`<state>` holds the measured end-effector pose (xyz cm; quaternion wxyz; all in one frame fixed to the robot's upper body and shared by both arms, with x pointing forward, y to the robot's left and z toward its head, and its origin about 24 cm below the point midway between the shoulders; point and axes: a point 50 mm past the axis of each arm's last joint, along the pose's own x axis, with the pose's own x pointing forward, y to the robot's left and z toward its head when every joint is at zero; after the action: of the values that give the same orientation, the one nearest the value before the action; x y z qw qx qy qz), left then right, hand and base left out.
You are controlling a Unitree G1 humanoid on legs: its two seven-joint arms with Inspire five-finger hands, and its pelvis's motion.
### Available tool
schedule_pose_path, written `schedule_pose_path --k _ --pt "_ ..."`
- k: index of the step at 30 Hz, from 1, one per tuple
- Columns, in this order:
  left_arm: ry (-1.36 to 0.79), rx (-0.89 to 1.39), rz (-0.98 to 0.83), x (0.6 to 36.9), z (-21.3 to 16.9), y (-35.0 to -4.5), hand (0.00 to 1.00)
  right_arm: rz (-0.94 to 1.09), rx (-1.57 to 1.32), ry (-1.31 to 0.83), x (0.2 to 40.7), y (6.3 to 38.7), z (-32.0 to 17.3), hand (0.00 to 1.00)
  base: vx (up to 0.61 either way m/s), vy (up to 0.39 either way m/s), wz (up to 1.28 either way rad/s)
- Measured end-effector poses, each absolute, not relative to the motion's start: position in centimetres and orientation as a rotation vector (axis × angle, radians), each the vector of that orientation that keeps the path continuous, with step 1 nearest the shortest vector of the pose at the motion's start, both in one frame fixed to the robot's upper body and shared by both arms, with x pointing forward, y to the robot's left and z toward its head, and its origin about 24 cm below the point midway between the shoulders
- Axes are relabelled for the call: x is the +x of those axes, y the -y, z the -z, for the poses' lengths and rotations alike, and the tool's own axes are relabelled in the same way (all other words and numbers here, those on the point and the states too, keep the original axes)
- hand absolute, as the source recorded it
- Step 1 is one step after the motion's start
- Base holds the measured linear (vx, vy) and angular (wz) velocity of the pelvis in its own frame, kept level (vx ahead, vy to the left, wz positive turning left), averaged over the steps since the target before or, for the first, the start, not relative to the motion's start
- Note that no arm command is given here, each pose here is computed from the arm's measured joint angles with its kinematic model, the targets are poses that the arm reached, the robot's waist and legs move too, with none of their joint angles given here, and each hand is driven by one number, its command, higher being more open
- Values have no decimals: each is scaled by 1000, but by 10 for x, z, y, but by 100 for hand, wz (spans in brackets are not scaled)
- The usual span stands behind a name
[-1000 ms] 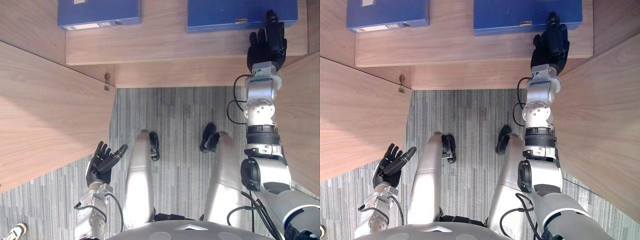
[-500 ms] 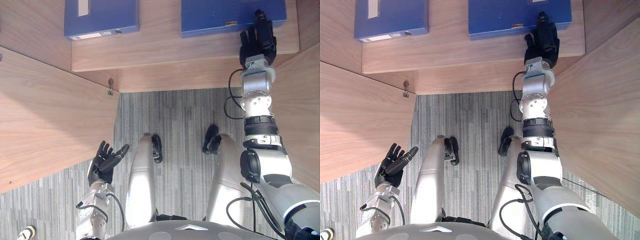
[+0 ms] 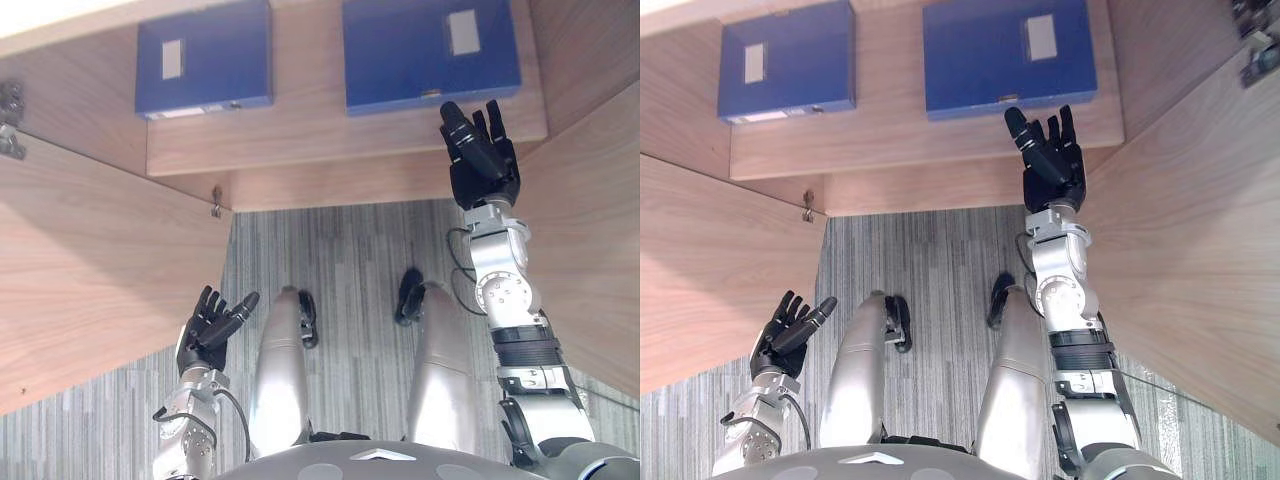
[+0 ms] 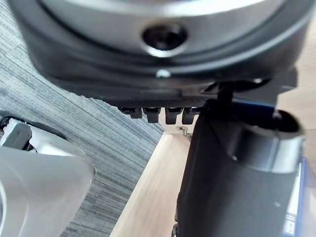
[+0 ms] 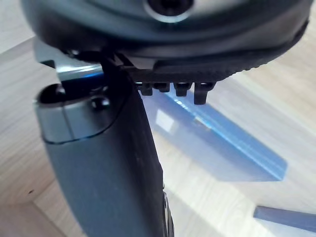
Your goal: Walk over to the cabinet, pick up the folder, carry it to the office cabinet, place the folder inside the office cabinet, then close the office cabinet door
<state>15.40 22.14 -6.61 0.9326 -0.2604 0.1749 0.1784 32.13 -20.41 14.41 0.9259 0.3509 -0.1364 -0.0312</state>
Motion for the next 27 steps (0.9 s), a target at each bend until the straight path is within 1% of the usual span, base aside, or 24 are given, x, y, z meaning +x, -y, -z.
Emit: schedule_pose_path --k 5,9,11,15,18,23,24,26,27 --pt "-409 -556 -372 147 76 -214 100 26 709 299 314 205 -142 100 118 2 0" --pt "-444 -568 -385 137 83 -211 100 10 702 231 303 201 -118 100 147 44 -1" --pt "-502 -542 -395 127 92 -209 100 26 719 125 285 193 -82 100 125 30 7" --pt "-580 -525 -405 115 105 -204 100 24 673 -32 257 184 -39 100 152 18 5" --pt "-640 -511 -401 108 114 -196 100 36 621 -134 231 184 -10 100 173 55 1" --pt "-734 -425 -392 93 128 -194 100 114 605 -312 194 183 38 100 115 61 5" --pt "-804 -389 -388 84 136 -191 100 146 557 -426 176 185 63 100 58 73 -2" --pt "-823 -375 -401 79 139 -193 100 175 531 -509 162 187 81 100 44 53 -2" --pt "-841 -362 -412 76 142 -194 100 203 505 -593 147 189 96 100 27 49 1"
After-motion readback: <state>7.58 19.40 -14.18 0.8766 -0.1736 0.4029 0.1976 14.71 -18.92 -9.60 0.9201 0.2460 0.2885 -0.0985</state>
